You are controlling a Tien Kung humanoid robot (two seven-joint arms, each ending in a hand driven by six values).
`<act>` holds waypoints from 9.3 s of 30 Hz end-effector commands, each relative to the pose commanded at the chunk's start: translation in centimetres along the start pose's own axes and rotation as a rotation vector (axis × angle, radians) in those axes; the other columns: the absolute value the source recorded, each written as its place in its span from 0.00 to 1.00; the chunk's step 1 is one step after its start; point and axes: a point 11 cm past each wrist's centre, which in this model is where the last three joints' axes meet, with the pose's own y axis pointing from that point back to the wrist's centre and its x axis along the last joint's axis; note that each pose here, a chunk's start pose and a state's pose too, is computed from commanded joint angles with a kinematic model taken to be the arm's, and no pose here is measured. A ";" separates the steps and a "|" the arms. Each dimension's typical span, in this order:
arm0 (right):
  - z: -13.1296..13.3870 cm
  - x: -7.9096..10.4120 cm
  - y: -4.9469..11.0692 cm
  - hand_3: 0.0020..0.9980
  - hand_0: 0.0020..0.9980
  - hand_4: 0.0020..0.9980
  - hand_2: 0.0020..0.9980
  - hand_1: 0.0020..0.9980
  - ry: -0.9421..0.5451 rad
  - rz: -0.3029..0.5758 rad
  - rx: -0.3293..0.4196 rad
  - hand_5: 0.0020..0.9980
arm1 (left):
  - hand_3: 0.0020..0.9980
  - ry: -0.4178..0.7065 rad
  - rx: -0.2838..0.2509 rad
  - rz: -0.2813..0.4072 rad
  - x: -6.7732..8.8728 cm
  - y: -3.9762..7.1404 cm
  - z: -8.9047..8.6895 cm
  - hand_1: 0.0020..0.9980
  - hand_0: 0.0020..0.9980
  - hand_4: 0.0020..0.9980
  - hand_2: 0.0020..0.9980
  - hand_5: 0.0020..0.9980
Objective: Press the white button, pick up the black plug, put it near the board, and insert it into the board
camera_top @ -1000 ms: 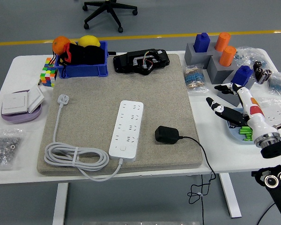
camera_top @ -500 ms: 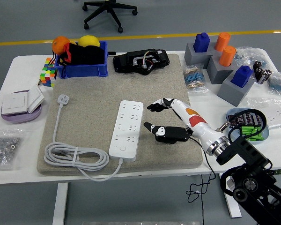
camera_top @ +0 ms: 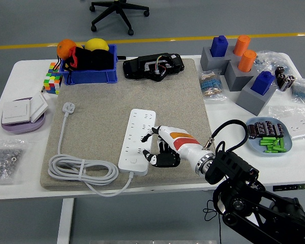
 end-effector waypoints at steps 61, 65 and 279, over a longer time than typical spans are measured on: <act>0.7 -4.8 -3.6 0.60 0.00 0.34 0.11 0.01 0.133 -0.134 -0.024 0.06 | 0.69 -0.025 0.004 0.003 0.1 0.0 0.1 0.63 0.62 0.55 0.64 0.39; 0.6 -4.5 -3.6 0.60 0.00 0.34 0.11 0.01 0.125 -0.126 -0.021 0.06 | 0.69 -0.025 0.003 0.003 0.1 0.0 0.2 0.63 0.62 0.55 0.64 0.39; 2.5 -0.9 -4.6 0.55 0.54 0.76 0.55 0.55 0.070 0.115 0.208 0.00 | 0.69 -0.023 -0.013 -0.001 -0.1 0.2 0.9 0.63 0.62 0.55 0.64 0.39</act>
